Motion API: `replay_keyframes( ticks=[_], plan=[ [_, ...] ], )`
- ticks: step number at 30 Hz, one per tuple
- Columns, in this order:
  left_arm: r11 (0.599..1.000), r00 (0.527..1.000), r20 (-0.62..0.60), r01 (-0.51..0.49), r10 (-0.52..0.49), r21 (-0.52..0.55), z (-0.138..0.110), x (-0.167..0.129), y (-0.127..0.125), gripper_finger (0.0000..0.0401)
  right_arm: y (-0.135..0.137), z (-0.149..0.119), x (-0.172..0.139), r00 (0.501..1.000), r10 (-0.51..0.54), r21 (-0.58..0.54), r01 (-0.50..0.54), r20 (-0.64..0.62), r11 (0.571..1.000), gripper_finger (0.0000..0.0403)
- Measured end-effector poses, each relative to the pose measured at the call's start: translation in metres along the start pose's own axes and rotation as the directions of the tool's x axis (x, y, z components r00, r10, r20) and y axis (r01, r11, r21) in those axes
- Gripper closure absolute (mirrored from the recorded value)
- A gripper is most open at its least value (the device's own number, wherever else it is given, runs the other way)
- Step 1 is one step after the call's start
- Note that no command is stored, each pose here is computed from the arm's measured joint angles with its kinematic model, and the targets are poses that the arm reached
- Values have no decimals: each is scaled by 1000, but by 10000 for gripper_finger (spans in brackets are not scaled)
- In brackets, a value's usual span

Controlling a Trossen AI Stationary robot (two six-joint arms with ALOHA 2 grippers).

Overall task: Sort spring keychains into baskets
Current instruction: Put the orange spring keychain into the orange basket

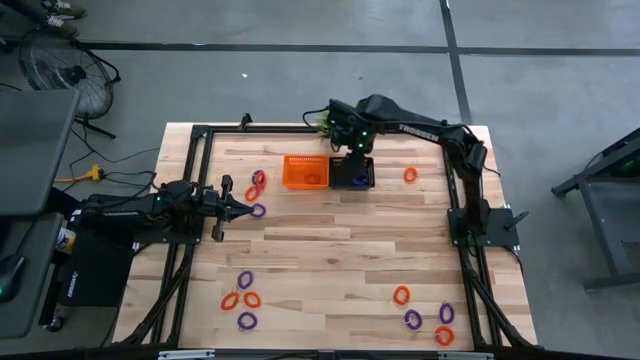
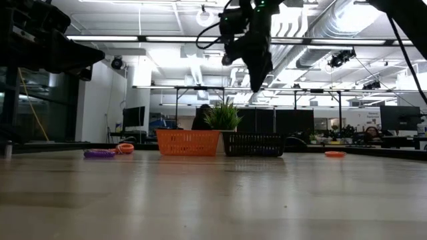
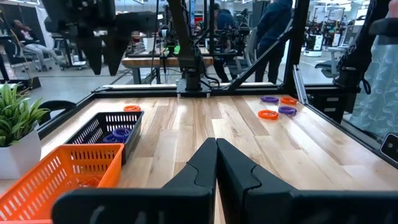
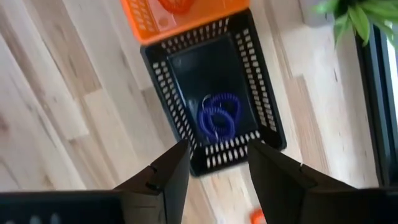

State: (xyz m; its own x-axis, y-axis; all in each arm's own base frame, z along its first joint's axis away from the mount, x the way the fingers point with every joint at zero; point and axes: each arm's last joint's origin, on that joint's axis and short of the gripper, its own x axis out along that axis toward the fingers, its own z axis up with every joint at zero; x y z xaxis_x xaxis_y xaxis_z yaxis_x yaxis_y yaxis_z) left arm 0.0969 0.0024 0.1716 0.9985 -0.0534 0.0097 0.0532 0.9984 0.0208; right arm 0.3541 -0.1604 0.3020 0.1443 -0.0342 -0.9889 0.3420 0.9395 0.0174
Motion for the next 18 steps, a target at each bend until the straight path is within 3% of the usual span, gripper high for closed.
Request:
replay_keyframes(
  ticks=[8, 14, 18],
  plan=[
    [1000, 1000, 0, 0, 0, 0, 0, 0, 0, 400, 1, -44, 7, 1000, 1, 32, 0, -28, 999, 246],
    [1000, 1000, 0, 0, 0, 0, 0, 0, 0, 400, -4, -98, 30, 1000, -1, 208, 4, -16, 978, 245],
    [1000, 1000, 0, 0, 0, 0, 0, 0, 0, 400, -12, -127, 46, 1000, -15, 375, 17, -8, 927, 246]
  ],
)
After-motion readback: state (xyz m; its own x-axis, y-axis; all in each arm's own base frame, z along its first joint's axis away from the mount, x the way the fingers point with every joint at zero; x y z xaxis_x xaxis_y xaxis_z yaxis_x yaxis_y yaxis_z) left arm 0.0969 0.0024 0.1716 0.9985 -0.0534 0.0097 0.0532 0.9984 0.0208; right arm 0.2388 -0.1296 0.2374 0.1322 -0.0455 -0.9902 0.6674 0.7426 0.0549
